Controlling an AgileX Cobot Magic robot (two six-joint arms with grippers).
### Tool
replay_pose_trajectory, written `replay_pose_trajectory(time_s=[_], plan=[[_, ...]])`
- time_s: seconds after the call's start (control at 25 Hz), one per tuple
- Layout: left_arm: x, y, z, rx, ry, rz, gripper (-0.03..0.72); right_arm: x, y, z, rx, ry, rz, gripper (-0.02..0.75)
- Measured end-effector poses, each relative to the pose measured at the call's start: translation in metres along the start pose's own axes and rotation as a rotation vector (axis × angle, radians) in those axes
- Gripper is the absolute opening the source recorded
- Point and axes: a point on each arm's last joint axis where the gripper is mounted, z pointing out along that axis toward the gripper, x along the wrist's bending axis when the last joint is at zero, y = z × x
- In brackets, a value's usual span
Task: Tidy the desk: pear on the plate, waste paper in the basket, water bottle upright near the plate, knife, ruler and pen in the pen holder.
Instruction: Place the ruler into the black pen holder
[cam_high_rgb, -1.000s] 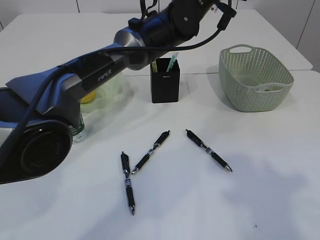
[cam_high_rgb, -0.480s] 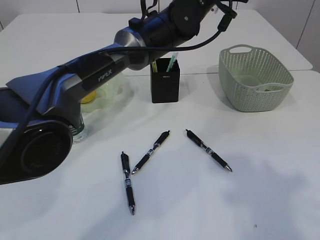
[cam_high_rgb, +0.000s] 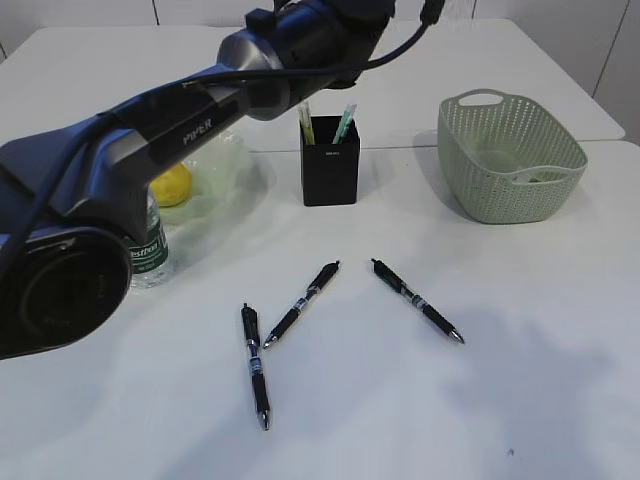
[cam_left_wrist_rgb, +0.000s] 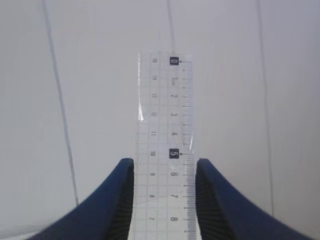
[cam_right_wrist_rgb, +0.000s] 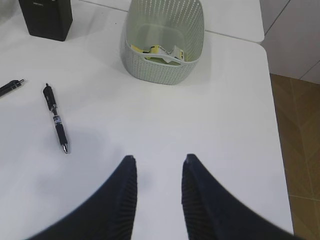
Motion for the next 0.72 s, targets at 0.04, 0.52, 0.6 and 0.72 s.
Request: replay_pose_trajectory(time_s=[0.04, 0.52, 0.6, 0.72], plan=[[0.005, 0.001, 0.0, 0.006, 0.051, -0.021, 0.265, 0.0, 0.0, 0.0, 0.0, 0.0, 0.0, 0.261], [0.014, -0.004, -0.002, 0.079, 0.17, -0.06, 0.265, 0.0, 0.0, 0.0, 0.0, 0.0, 0.0, 0.261], [0.015, -0.006, -0.002, 0.092, 0.172, -0.06, 0.265, 0.0, 0.0, 0.0, 0.0, 0.0, 0.0, 0.261], [0.015, -0.007, -0.002, 0.106, 0.175, -0.063, 0.265, 0.0, 0.0, 0.0, -0.002, 0.0, 0.0, 0.261]])
